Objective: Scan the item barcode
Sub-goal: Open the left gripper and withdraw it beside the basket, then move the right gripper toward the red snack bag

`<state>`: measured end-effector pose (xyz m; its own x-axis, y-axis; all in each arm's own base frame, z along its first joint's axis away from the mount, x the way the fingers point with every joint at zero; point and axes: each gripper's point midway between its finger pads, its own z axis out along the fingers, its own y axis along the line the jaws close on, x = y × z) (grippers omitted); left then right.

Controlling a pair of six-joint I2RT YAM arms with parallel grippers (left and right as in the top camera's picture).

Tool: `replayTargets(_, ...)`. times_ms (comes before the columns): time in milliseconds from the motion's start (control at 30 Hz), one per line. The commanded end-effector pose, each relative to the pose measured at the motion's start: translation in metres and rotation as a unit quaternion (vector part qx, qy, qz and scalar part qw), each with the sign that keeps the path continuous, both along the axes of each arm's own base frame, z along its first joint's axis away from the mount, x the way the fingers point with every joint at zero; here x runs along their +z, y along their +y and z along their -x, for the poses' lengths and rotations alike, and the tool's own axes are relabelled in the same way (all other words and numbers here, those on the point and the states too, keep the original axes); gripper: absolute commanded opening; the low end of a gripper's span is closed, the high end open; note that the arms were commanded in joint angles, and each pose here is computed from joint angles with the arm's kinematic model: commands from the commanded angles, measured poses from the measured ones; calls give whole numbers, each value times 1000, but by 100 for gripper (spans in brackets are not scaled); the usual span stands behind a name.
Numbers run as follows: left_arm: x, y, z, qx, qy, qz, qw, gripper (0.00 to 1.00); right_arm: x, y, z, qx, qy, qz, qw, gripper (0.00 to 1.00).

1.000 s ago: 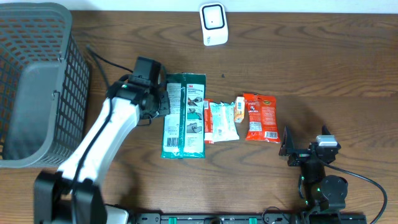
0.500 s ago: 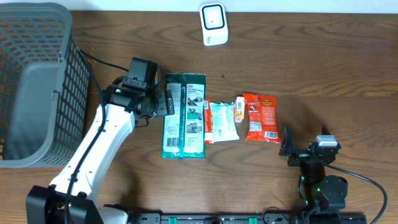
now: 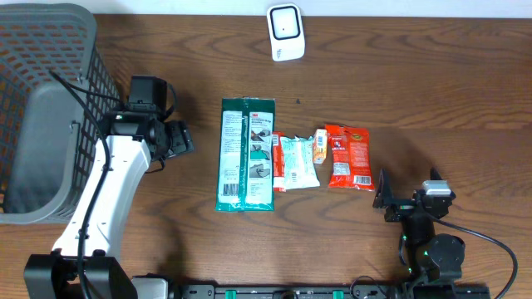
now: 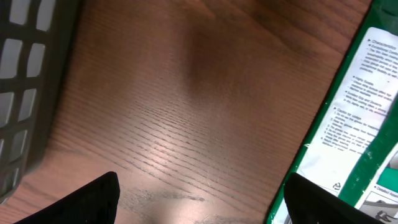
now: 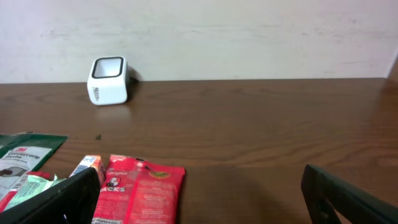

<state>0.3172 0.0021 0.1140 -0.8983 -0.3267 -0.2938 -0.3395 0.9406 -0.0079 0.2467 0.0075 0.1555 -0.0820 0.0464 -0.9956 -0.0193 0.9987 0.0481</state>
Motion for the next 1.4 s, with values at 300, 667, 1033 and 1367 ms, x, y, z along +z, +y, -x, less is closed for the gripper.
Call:
replayTargets(300,1,2,1,8,0,1,1000,86,0,-3,0,-8,0,-8,1000,99)
replayTargets(667,1,2,1,8,0,1,1000,86,0,-3,0,-8,0,-8,1000,99)
replayTargets(1033,1,2,1,8,0,1,1000,86,12,-3,1,-7,-12,-3,1000,99)
replayTargets(1367,1,2,1,8,0,1,1000,86,129,-12,34,-30,-14,-16,999,99)
